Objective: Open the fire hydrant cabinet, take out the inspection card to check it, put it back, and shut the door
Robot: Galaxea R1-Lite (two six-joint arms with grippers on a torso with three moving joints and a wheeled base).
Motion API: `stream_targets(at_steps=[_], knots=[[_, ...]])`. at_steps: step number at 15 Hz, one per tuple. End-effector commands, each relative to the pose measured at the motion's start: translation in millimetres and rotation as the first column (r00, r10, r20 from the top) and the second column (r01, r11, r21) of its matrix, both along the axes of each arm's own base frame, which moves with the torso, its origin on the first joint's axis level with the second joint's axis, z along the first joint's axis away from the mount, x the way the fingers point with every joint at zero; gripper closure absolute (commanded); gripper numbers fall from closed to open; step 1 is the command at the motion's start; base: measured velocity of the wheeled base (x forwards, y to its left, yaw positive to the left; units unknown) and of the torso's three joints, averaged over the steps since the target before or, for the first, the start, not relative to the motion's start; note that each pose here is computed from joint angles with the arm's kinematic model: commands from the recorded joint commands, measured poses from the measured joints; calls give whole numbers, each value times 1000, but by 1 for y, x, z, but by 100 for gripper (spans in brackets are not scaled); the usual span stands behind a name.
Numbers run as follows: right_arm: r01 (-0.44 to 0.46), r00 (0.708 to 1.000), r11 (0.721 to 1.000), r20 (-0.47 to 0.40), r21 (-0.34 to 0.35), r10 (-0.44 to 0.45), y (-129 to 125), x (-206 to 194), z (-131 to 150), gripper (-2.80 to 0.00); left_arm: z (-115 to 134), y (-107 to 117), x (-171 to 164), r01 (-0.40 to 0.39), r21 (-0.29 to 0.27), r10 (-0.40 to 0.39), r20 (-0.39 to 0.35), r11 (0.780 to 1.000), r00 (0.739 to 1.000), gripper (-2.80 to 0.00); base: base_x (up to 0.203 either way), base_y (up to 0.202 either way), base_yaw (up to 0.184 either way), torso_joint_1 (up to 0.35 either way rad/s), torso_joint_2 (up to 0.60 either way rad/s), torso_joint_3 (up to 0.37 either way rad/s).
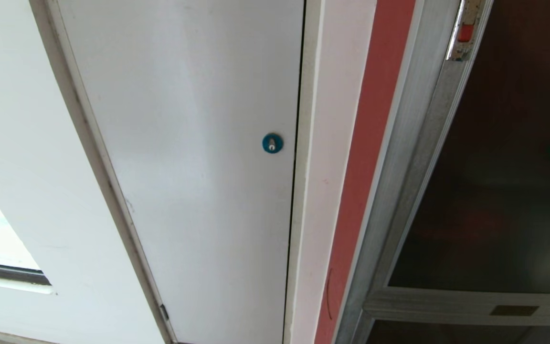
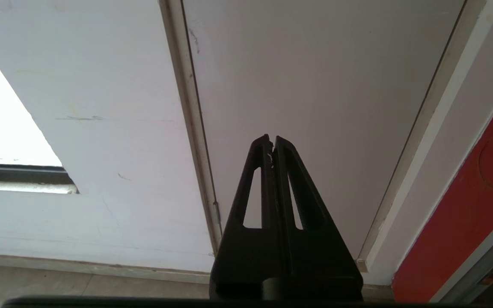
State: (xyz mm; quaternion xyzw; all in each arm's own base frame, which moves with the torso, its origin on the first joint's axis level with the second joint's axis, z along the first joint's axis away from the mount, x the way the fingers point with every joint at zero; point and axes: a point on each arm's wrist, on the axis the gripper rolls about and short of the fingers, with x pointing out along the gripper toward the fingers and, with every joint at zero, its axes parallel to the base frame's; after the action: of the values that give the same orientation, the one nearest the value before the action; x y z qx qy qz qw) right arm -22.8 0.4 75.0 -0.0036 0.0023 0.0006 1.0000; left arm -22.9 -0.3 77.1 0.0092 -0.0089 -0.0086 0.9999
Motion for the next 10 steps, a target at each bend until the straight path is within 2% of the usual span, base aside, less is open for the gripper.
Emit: stream_targets(at_steps=[1, 10], knots=[[0, 1000, 1000, 2, 0, 0, 0, 0, 0, 0, -2, 0, 1, -1, 0, 1, -7, 1000, 1000, 0, 0, 0, 0, 0, 0, 0], [0, 1000, 1000, 2, 1, 0, 0, 0, 0, 0, -2, 0, 0, -1, 0, 1, -5, 1000, 1000, 0, 0, 0, 0, 0, 0, 0]])
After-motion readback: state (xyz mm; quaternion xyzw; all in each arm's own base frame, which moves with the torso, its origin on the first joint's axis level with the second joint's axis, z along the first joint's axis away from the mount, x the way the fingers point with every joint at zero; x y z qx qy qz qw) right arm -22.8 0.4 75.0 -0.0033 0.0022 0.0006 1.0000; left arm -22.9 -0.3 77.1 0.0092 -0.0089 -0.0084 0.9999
